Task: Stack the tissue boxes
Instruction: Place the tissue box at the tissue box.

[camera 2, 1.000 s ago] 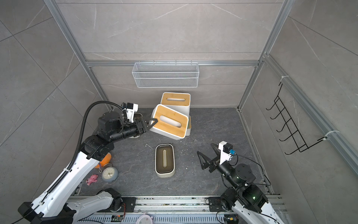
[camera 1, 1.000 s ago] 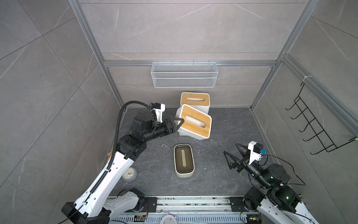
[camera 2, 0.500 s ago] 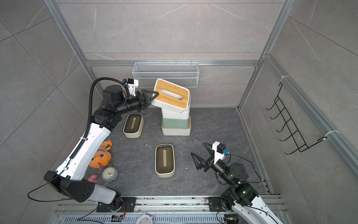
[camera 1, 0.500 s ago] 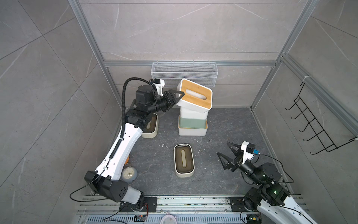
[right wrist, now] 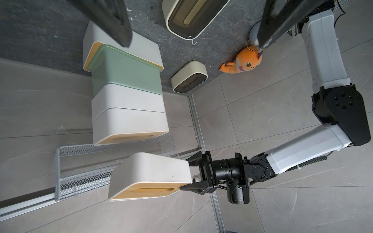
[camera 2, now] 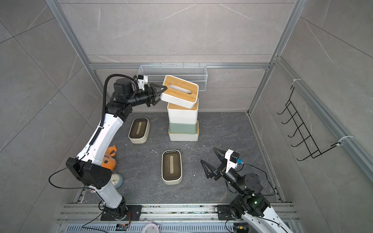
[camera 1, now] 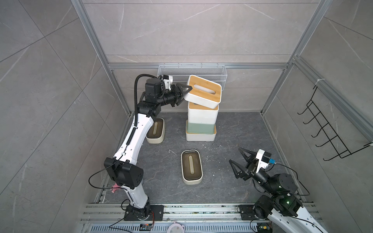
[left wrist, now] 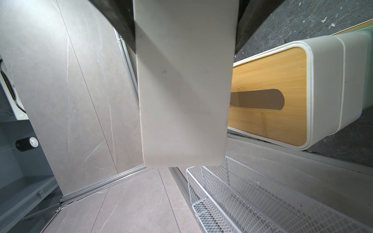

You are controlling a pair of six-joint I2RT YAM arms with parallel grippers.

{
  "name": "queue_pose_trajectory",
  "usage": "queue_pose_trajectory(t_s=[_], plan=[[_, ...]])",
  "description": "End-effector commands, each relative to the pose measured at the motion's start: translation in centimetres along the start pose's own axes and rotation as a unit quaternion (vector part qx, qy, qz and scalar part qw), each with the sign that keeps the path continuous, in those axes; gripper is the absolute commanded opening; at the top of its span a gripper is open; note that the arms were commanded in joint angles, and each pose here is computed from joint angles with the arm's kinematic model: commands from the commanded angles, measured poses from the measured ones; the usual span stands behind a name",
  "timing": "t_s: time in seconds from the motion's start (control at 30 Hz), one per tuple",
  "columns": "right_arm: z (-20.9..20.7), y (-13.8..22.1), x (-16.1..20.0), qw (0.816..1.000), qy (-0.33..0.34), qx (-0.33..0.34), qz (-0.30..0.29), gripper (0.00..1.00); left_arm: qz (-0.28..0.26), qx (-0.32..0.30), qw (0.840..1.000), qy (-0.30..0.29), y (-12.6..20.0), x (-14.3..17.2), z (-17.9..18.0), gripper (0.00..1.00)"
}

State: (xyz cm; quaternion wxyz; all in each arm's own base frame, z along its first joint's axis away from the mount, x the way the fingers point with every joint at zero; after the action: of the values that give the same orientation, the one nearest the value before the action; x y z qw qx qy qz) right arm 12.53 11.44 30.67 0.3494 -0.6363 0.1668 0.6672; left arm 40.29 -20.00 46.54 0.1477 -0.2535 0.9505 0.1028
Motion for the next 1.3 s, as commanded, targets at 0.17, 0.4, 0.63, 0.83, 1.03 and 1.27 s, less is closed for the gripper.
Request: queue_pose_trajectory(t_s=[0.17,0.4,0.63,0.83,1.03,1.27], plan=[[0.1,0.5,0.1,1.0,-0.007,0.002,0.011,1.0,-0.003,0.056,0.998,-0.026,-0.9,-1.6,-2.1,0.32],[0.1,0.7,0.9,0.999,-0.024,0.0,0.025,1.0,-0.001,0.053,0.999,-0.013,-2.3,-2.3,-0.9,0.32],[-0.1,0.7,1.5,0.999,-0.031,0.004,0.034,1.0,-0.002,0.055,0.998,-0.005,-2.7,-2.5,-0.5,0.32],[-0.1,0.6,1.5,0.999,-0.032,0.005,0.037,1.0,-0.003,0.054,0.999,0.005,-3.2,-2.7,0.1,0.32],[-0.1,0.5,1.8,0.998,-0.037,0.005,0.042,1.0,-0.003,0.051,0.999,0.009,-3.5,-2.7,0.5,0.33],[-0.2,0.5,1.9,0.998,-0.038,0.006,0.044,1.0,0.002,0.048,0.999,0.009,-3.9,-2.5,0.7,0.33]])
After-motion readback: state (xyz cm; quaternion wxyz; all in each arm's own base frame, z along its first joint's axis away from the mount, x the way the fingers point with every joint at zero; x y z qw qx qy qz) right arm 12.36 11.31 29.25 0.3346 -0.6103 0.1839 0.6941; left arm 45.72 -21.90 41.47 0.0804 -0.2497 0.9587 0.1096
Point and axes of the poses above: each gripper's point midway between its finger pads, its own y axis back along the fingers, its own z axis along the line the jaws close on, x = y × z, the point moved 7 cm from there along y, back along the fingers, and after that the axes turned 5 degrees about y, right-handed, at the moved point
